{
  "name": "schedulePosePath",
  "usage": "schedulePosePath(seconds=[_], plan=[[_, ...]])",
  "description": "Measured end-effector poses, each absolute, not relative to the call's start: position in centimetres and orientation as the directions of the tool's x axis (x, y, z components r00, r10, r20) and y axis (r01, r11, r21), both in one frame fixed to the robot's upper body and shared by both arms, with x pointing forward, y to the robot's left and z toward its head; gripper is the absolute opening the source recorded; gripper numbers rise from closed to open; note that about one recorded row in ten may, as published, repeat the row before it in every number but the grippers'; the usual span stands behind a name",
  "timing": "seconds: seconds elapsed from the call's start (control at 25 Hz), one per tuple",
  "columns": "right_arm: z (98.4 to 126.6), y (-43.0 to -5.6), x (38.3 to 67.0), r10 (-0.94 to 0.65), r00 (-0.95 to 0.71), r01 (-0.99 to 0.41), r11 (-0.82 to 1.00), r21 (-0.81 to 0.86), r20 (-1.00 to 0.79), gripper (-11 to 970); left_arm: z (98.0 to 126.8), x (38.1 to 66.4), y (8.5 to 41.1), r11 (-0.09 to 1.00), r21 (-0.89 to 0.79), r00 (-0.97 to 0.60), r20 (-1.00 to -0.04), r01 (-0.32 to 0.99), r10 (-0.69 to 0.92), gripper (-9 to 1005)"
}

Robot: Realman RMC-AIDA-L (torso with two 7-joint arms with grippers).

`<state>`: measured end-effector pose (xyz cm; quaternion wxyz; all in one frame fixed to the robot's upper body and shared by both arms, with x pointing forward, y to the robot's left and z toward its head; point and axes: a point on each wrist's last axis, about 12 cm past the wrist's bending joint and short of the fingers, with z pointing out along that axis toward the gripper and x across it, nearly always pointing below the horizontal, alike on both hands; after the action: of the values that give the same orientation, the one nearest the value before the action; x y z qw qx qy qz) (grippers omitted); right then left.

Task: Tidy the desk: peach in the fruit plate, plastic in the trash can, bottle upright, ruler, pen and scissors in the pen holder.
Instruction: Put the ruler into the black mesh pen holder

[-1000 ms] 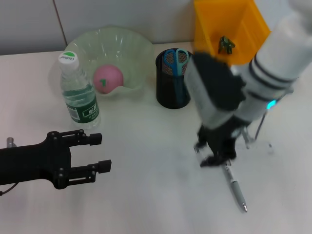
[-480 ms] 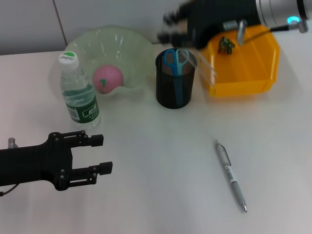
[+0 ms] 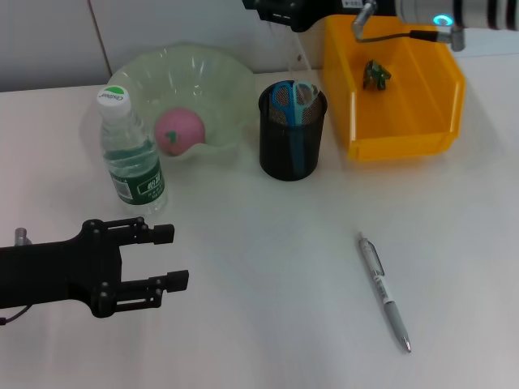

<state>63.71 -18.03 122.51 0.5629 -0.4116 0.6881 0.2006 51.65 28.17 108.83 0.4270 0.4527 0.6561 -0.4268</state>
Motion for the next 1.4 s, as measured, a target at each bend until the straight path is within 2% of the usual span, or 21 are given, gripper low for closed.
schedulePosePath(seconds=[0.68,1.4], plan=[[118.3,-15.2,65.2,-0.285,-0.112,-0.749,0.653,-0.108,-0.952,385,108.9,51.7,28.2,0.22,-0.166,-0.218,-0.946,0.961,0.24,719],[115.6,-16.4,65.1,-0.232,-0.19,-0.703,0.711,-0.033,-0.954,427,108.9,51.7,28.2,0.22,-0.165,-0.218,-0.946,0.961,0.24,722]])
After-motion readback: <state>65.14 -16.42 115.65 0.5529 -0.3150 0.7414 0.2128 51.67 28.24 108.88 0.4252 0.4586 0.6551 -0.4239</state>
